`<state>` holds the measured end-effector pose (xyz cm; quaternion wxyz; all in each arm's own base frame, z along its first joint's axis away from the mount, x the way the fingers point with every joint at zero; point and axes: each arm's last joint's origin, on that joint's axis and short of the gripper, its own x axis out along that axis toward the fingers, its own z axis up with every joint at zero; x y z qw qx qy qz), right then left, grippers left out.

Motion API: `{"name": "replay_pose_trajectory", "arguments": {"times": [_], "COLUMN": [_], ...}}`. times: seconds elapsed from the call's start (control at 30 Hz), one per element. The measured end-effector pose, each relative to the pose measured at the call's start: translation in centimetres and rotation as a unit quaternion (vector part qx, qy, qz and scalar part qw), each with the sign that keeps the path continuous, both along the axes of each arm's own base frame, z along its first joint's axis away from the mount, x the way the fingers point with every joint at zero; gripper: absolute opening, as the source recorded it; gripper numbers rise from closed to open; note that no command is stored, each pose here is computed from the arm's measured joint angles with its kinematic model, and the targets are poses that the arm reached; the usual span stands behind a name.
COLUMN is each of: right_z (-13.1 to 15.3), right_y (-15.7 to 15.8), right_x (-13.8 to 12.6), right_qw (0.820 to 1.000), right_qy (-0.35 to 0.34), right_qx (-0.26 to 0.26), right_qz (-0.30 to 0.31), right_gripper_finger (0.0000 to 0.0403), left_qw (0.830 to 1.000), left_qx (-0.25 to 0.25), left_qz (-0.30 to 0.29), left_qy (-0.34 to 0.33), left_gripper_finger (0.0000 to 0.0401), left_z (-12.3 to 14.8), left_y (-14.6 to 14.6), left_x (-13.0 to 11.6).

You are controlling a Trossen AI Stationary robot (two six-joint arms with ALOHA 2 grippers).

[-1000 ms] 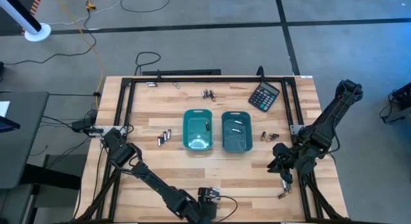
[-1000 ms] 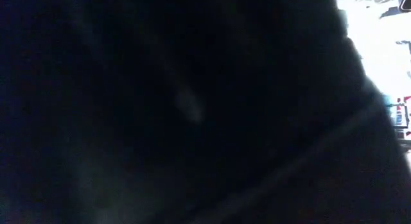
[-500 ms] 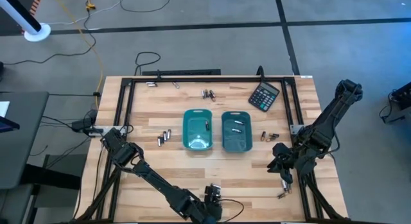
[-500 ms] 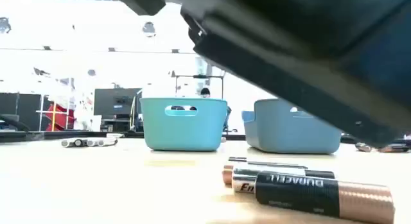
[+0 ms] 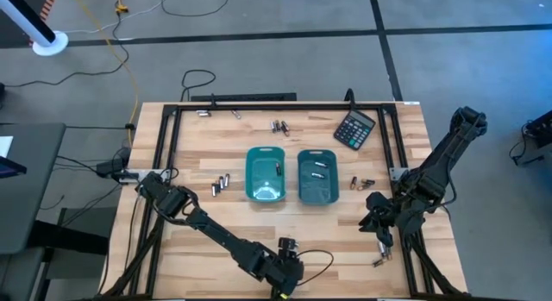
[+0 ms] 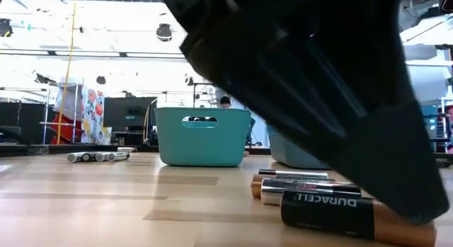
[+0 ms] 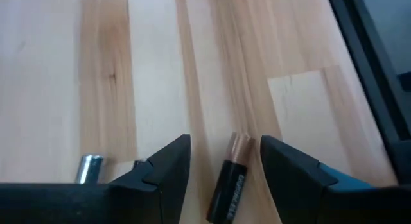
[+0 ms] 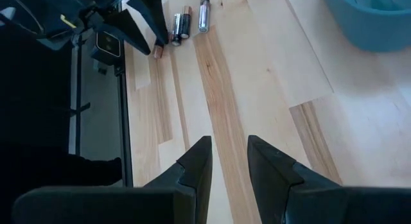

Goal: Sort batteries
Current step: Put the black battery into the green bin

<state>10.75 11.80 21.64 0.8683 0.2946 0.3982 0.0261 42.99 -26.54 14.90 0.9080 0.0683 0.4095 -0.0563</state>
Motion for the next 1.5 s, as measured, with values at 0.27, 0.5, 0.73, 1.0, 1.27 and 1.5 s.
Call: {"name": "replay_pose_trajectory", "arguments": {"times": [0.27,0.5,0.73,1.0,1.27,1.5], "right_z": [0.0,0.0,0.0,0.0,0.0,0.0], "right_y": [0.0,0.0,0.0,0.0,0.0,0.0], "right_x": [0.0,0.0,0.0,0.0,0.0,0.0], "right_qw": [1.0,1.0,1.0,1.0,1.0,1.0], "right_qy": [-0.002,-0.002,-0.003,-0.003,-0.003,-0.004], "right_qx": [-0.004,-0.006,-0.008,-0.008,-0.008,-0.009], "right_qz": [0.004,0.006,0.008,0.008,0.008,0.009], "right_gripper_finger": [0.0116,0.0116,0.0116,0.0116,0.0116,0.0116], "left_qw": [1.0,1.0,0.999,0.999,0.997,0.994], "left_qx": [-0.001,-0.012,-0.029,-0.018,-0.035,-0.06], "left_qz": [-0.009,-0.019,0.009,0.018,0.034,0.066], "left_qy": [-0.005,0.018,0.036,0.041,0.053,0.055], "left_gripper_finger": [0.0183,0.0183,0.0182,0.0123,0.0037,0.0037], "left_z": [0.1,-0.5,-1.5,-1.7,-1.8,-1.7], "left_y": [-0.2,-0.3,0.0,0.1,0.1,0.1], "left_x": [0.0,-0.5,-1.0,-1.2,-1.4,-1.3]}}
